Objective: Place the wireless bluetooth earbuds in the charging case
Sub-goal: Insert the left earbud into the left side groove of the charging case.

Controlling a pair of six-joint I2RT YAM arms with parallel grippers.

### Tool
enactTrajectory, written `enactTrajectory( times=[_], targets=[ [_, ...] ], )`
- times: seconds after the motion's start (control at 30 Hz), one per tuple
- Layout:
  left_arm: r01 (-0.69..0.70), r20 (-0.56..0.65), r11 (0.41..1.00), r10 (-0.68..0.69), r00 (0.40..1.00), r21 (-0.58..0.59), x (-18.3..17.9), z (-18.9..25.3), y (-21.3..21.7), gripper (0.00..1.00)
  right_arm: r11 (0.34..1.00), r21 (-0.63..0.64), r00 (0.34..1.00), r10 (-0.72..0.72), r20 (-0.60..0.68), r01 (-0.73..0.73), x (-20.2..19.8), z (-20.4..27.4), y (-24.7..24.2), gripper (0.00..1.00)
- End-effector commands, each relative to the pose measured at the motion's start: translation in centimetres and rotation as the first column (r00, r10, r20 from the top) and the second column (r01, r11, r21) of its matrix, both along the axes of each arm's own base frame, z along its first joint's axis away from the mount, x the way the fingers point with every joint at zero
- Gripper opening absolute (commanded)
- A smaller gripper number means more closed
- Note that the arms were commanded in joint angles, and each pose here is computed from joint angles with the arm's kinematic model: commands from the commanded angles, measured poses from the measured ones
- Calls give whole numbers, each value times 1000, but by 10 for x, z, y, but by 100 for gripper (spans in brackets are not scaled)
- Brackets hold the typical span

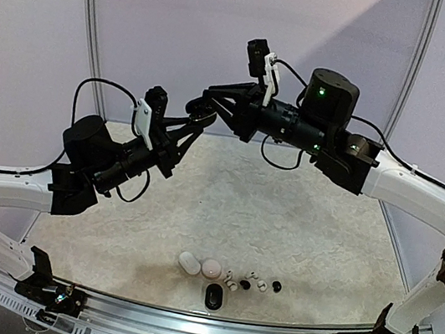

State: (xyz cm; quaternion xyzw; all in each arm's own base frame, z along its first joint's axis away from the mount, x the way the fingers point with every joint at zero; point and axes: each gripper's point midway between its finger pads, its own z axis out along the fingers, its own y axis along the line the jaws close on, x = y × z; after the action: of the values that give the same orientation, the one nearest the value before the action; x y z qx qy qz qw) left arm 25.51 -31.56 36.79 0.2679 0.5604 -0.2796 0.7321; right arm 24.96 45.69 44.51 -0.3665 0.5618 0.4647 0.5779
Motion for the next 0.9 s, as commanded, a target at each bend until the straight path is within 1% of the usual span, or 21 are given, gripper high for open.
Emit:
enactTrajectory(
  times=[0.0,0.13,0.4,0.87],
  targets=[
    [3,-5,1000,-3,1000,-13,-1,7,-5,0,996,70,999,49,-22,-47,-17,15,-2,0],
    [8,1,1000,-7,1000,-13,-2,8,-5,0,999,48,998,26,-58,-23,-10,2,3,0],
    [7,8,1000,-7,1000,-12,-3,8,-5,0,1000,9,996,8,-87,-7,0,-17,15,0],
    [5,24,1000,-5,1000,-12,-4,10,-2,0,999,-44,994,-26,-108,21,10,-34,20,0]
  ],
)
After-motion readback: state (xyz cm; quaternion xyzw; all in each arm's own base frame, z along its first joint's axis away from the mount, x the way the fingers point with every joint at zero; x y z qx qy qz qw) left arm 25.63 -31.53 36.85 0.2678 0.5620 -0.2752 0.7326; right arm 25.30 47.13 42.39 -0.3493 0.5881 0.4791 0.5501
